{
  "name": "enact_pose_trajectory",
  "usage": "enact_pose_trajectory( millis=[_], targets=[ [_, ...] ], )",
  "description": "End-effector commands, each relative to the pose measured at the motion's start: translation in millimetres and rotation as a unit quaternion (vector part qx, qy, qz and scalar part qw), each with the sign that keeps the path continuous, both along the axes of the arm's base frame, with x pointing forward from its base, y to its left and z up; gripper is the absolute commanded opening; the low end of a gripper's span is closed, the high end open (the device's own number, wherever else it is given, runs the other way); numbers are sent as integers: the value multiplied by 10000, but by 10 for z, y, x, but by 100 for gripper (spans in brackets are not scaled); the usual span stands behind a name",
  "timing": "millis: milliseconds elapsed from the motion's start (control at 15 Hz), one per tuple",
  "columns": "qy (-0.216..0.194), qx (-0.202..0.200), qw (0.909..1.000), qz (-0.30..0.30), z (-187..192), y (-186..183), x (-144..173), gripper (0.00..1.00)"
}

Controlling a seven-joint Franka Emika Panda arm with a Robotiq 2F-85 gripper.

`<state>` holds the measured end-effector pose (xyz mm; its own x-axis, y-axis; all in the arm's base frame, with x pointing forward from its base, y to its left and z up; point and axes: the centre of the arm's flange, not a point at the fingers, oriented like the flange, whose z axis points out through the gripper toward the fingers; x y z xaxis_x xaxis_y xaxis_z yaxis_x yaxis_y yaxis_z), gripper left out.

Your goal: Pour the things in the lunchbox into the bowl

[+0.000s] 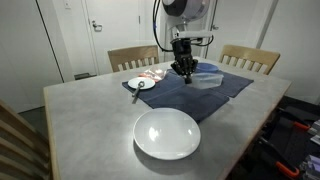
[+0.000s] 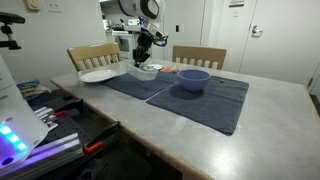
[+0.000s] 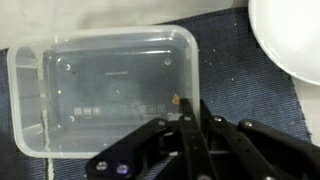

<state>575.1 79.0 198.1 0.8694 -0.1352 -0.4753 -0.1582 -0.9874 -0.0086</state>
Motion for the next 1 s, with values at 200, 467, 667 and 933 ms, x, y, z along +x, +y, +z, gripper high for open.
enact_pose_trajectory(
  millis=[200,467,667,933],
  targets=[
    [881,-369,9950,-274,-8,8,182,30],
    [859,-290,9958,-157,211,31,181,61],
    [607,-213,9979,3,429,31,156,83],
    [379,-147,9986,347,720,29,148,100]
  ],
)
